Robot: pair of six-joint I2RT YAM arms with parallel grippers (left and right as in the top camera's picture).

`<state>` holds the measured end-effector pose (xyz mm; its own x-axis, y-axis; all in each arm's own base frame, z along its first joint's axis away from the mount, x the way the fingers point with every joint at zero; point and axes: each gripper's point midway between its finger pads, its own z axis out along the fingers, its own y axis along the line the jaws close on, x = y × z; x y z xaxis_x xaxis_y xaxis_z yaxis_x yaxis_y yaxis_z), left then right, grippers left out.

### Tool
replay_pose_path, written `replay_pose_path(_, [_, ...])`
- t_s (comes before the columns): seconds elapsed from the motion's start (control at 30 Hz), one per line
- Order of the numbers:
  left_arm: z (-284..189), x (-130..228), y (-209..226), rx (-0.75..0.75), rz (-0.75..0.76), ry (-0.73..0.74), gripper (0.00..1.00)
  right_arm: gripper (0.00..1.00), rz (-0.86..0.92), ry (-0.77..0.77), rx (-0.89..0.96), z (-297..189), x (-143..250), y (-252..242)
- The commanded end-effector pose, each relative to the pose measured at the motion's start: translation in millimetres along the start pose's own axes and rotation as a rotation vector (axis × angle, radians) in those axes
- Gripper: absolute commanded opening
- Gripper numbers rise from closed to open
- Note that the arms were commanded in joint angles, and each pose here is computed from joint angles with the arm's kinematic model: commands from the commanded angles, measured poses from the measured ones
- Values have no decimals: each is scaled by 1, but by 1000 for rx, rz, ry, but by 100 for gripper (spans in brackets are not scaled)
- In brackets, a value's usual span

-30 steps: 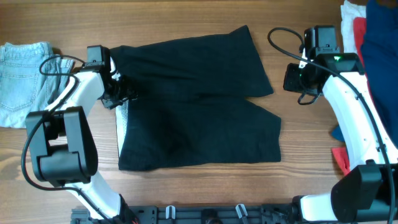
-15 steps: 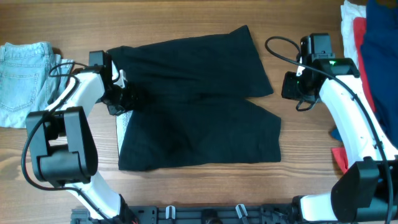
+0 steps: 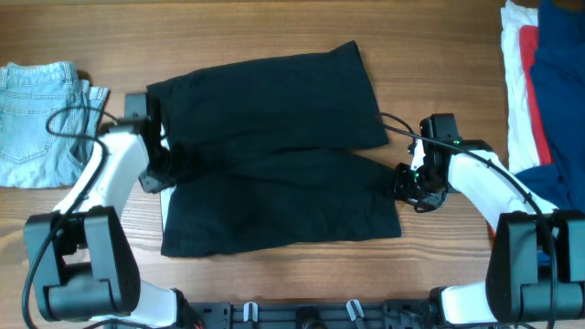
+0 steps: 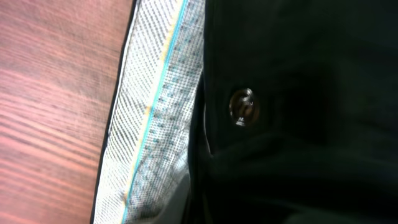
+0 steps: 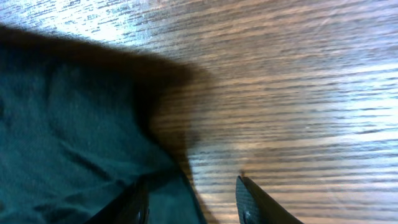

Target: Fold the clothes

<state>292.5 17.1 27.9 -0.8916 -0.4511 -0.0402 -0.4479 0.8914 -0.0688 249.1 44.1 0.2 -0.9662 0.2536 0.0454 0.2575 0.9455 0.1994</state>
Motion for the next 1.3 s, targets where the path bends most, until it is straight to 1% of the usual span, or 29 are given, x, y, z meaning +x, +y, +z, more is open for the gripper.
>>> replay_pose_path(0.0, [29,15,25,-94,-17,-14,7,45,25,21,-32,4,4,4])
replay_pose_path(0.13, [44,22,42,-161,-73,-49,6,46,24,20,-32,4,4,4])
replay_pose_path(0.17, [44,18,49,-198,-99,-78,8,46,20,27,-46,4,5,6])
replay_pose_path(0.2, [43,14,51,-209,-111,-99,9,45,-14,44,-100,3,9,16])
replay_pose_path(0.23, [43,12,50,-205,-111,-107,13,45,-45,54,-138,2,11,22])
replay_pose_path(0.27, [43,9,48,-198,-112,-120,15,45,-78,85,-196,0,18,31])
replay_pose_path(0.33, [43,3,47,-194,-113,-144,17,46,-61,139,-186,-1,31,28])
replay_pose_path(0.37, [42,-1,50,-210,-115,-165,20,46,-48,174,-177,-2,40,26])
replay_pose_path(0.43, [41,-6,51,-220,-118,-188,22,46,-38,202,-165,-3,46,23])
replay_pose_path(0.47, [40,-10,50,-211,-123,-206,28,46,-33,199,-151,-2,46,21])
replay_pose_path(0.53, [40,-14,48,-205,-125,-219,35,46,20,173,-81,0,40,10])
replay_pose_path(0.57, [40,-13,48,-206,-124,-216,39,45,28,156,-78,1,36,10])
replay_pose_path(0.63, [40,-10,49,-206,-123,-202,54,45,41,180,-113,-1,41,16])
replay_pose_path(0.67, [41,-7,48,-202,-121,-187,65,45,49,205,-106,-1,47,14])
replay_pose_path(0.7, [41,-4,49,-208,-120,-176,87,46,54,235,-97,0,56,11])
replay_pose_path(0.73, [39,-3,50,-213,-119,-167,100,46,68,247,-92,2,60,10])
replay_pose_path(0.77, [32,-6,50,-219,-122,-154,100,46,97,259,-75,4,65,6])
replay_pose_path(0.8, [18,-13,48,-224,-128,-146,100,44,171,246,9,7,65,-8])
replay_pose_path(0.83, [5,-20,46,-225,-134,-143,100,44,191,218,43,7,61,-13])
replay_pose_path(0.87, [-11,-27,44,-223,-138,-147,100,43,186,187,39,6,55,-13])
replay_pose_path(0.97, [-66,-40,37,-192,-179,-191,100,43,151,29,-18,-15,31,-1])
replay_pose_path(1.03, [-91,-39,41,-153,-210,-215,100,44,128,-104,-26,-41,20,0])
replay_pose_path(1.07, [-104,-31,43,-89,-244,-209,100,44,110,-187,-41,-60,17,2])
replay_pose_path(1.1, [-111,-21,37,-5,-263,-174,100,44,99,-237,-61,-74,17,5])
replay_pose_path(1.13, [-116,-3,24,100,-273,-101,100,45,92,-270,-74,-84,20,7])
replay_pose_path(1.17, [-117,9,17,140,-269,-52,100,45,88,-286,-80,-90,23,7])
replay_pose_path(1.23, [-110,41,13,117,-248,67,100,46,88,-283,-79,-95,32,5])
replay_pose_path(1.27, [-106,50,12,114,-245,101,100,46,89,-273,-75,-94,34,5])
